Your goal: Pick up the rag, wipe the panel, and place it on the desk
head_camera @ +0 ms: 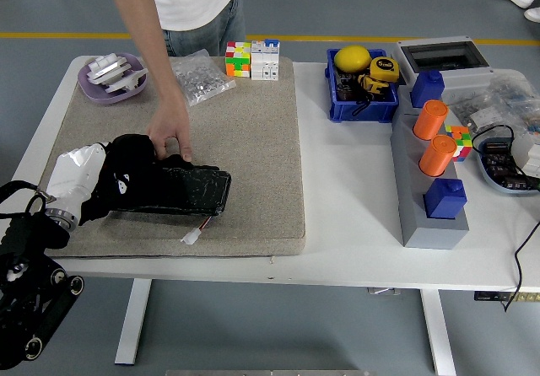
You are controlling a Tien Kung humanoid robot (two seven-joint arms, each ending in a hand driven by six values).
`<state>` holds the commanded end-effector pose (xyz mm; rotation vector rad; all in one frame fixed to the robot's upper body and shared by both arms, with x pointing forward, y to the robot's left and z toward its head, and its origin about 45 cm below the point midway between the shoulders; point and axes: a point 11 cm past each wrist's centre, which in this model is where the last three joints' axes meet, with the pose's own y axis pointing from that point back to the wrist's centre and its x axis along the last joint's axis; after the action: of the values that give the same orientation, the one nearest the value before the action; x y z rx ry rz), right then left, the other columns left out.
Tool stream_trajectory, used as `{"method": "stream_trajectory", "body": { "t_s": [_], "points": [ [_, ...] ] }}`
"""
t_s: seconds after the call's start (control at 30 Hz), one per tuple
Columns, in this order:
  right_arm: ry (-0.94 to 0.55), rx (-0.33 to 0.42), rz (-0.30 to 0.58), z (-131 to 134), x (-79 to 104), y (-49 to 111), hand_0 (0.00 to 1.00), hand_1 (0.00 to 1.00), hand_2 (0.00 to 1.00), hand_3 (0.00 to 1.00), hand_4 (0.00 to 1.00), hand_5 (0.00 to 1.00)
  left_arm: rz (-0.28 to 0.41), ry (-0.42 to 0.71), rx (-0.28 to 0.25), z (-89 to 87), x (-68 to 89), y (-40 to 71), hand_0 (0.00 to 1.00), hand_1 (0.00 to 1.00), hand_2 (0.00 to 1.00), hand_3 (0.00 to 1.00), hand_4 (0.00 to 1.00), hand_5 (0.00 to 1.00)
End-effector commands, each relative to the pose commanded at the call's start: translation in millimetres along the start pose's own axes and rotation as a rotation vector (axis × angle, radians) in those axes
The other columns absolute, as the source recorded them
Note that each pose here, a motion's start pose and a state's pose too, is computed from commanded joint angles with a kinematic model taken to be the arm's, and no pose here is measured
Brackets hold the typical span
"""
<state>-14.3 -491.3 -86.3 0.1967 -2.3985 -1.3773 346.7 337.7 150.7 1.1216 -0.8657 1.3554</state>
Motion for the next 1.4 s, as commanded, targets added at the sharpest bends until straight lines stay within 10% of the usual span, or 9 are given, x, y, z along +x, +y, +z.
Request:
{"method": "stream_trajectory", "body": {
  "t_s": [0.63, 1.4],
  "points": [
    [-0.003, 0.003, -0.007, 0.2, -1.9, 0.2, 0.713, 0.633, 0.667, 0.556, 0.951, 0.410, 0.047, 0.023, 0.085, -25.6, 12.5, -1.0, 0.270, 0.275, 0.521, 0.462, 0.089, 0.002],
    [-0.006, 0.007, -0.017, -1.1, -5.0, 0.4, 0.714, 0.633, 0.667, 0.557, 0.953, 0.412, -0.041, -0.012, -0.150, 55.1, -19.9, 9.4, 0.270, 0.274, 0.520, 0.460, 0.085, 0.002]
  ]
}}
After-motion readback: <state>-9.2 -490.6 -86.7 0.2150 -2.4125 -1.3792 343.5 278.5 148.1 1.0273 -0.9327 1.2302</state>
